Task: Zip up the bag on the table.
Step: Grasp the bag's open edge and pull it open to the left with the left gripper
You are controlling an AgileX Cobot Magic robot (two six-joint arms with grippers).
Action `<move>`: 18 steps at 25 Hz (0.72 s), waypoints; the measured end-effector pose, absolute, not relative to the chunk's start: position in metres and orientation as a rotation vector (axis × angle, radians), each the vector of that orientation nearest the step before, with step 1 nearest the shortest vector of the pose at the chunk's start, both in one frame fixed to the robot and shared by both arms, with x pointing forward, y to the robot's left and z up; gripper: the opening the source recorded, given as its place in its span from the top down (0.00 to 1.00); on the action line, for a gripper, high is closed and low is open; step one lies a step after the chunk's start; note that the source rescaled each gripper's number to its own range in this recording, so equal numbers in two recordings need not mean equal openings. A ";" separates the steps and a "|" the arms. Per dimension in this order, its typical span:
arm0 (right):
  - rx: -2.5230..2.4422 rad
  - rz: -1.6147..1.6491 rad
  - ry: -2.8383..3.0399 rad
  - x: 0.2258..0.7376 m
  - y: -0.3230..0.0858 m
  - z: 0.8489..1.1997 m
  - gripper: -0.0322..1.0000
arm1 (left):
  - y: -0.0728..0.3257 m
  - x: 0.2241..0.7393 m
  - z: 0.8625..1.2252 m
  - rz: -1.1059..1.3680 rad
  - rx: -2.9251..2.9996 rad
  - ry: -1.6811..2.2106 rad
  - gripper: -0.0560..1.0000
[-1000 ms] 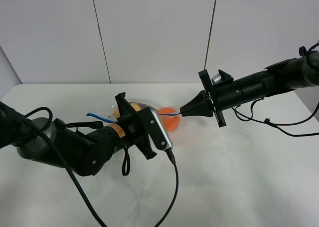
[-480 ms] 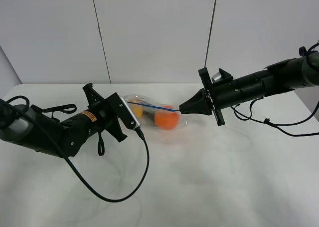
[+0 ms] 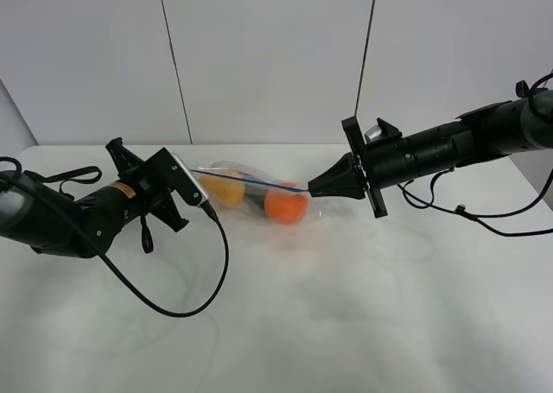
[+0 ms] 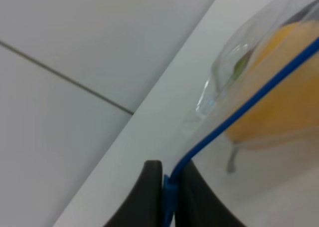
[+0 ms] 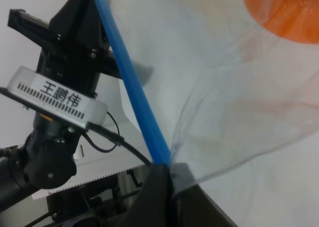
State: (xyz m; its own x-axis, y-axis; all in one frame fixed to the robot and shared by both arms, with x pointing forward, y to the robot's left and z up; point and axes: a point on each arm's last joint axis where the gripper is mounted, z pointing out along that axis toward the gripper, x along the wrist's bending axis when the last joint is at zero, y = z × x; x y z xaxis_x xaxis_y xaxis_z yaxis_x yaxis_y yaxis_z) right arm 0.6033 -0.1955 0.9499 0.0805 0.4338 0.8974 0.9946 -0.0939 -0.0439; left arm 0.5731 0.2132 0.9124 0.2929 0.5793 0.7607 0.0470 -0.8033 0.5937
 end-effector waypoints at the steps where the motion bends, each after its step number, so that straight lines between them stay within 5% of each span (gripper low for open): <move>1: -1.628 -0.972 -1.443 0.603 -0.196 0.950 0.97 | 0.216 0.574 0.912 1.534 2.105 0.569 0.92; 18: -1.621 -0.966 -1.446 0.602 -0.195 0.950 0.97 | 0.242 0.579 0.912 1.568 2.107 0.646 0.92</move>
